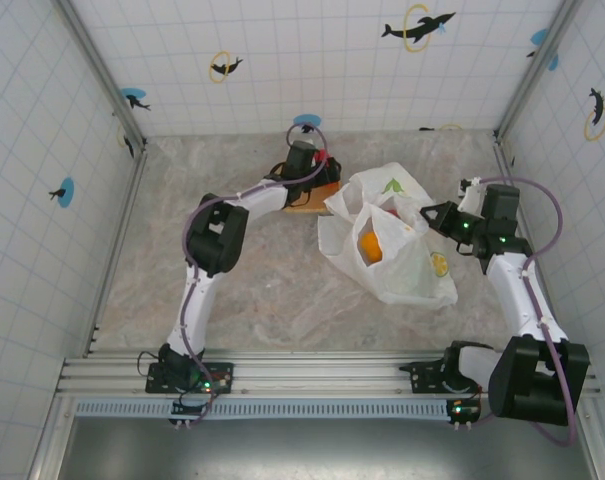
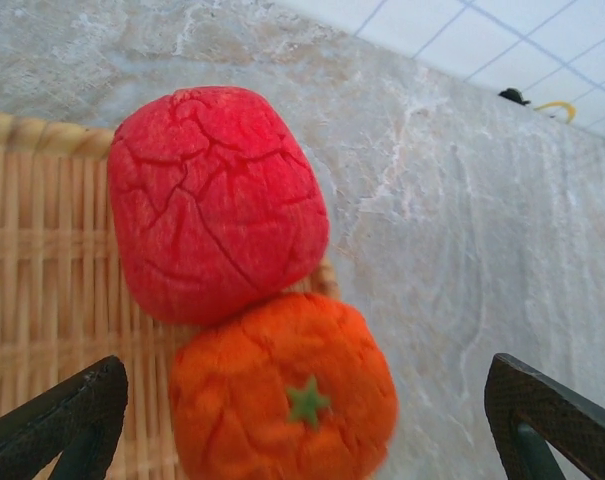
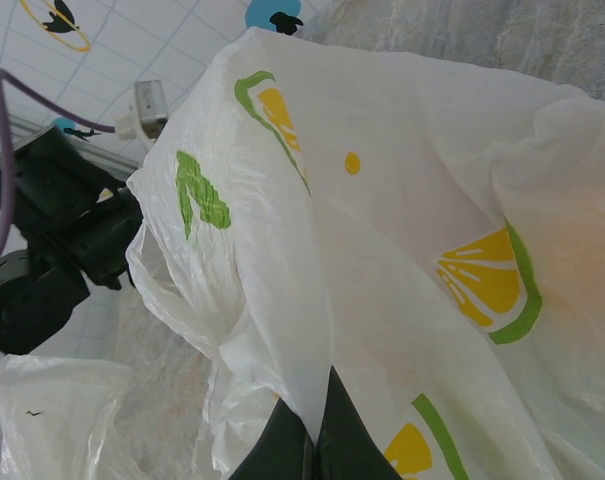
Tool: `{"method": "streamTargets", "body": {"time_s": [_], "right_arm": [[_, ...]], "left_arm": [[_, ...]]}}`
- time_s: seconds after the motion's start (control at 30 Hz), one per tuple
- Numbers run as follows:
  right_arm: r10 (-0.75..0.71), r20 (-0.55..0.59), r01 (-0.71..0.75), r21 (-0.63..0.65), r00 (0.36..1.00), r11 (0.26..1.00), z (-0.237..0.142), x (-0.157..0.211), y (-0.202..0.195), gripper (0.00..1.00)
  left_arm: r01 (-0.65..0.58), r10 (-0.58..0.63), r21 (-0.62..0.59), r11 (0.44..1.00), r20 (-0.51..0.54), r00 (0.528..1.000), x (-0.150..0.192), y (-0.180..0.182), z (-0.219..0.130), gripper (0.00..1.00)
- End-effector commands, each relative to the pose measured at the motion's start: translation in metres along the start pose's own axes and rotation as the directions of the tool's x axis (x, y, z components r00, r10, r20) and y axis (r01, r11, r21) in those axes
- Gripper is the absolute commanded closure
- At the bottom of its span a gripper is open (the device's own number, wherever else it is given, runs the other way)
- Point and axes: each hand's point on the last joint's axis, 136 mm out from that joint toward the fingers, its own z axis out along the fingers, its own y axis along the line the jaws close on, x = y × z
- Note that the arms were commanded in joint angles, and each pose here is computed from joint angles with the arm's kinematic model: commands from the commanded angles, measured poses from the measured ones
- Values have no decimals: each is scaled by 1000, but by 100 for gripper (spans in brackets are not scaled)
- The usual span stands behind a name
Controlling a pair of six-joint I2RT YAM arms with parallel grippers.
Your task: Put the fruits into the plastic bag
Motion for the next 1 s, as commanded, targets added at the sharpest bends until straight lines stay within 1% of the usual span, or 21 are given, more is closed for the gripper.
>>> {"method": "streamTargets", "body": {"time_s": [0.0,0.1,0.23,0.43,0.57,0.73,0.87,0.97], "right_arm": [[-3,4,3,-9,1000,1000,0,2,-2,100],[-4,6,4,-10,1000,1000,-1,2,-2,100],[-3,6,3,-9,1000,1000,-2,2,-2,100],[-2,8,2,-6,1000,1000,-2,1,-2,100],[-2,8,2,-7,1000,1000,-2,0,-2,100],[1,8,-1,-7,1000,1000,-2,0,-2,100],[1,9,-1,-8,1000,1000,-2,0,-2,100],[-2,12,2,-10,1000,1000,-2,-1,-1,100]], "left_arm": [[-35,33,-60,998,-39,999,9,19,17,6],[-51,48,-71,996,-49,998,10,22,28,7],[-64,61,-69,996,-43,997,10,24,35,10],[-60,58,-50,997,-49,997,14,23,41,23],[-62,60,-36,997,-44,997,10,19,38,33],[-71,70,-23,997,-28,997,-3,8,26,42],[-86,86,-11,996,3,996,-16,-4,5,47],[-96,96,-8,995,21,995,-21,-7,-15,48]]}}
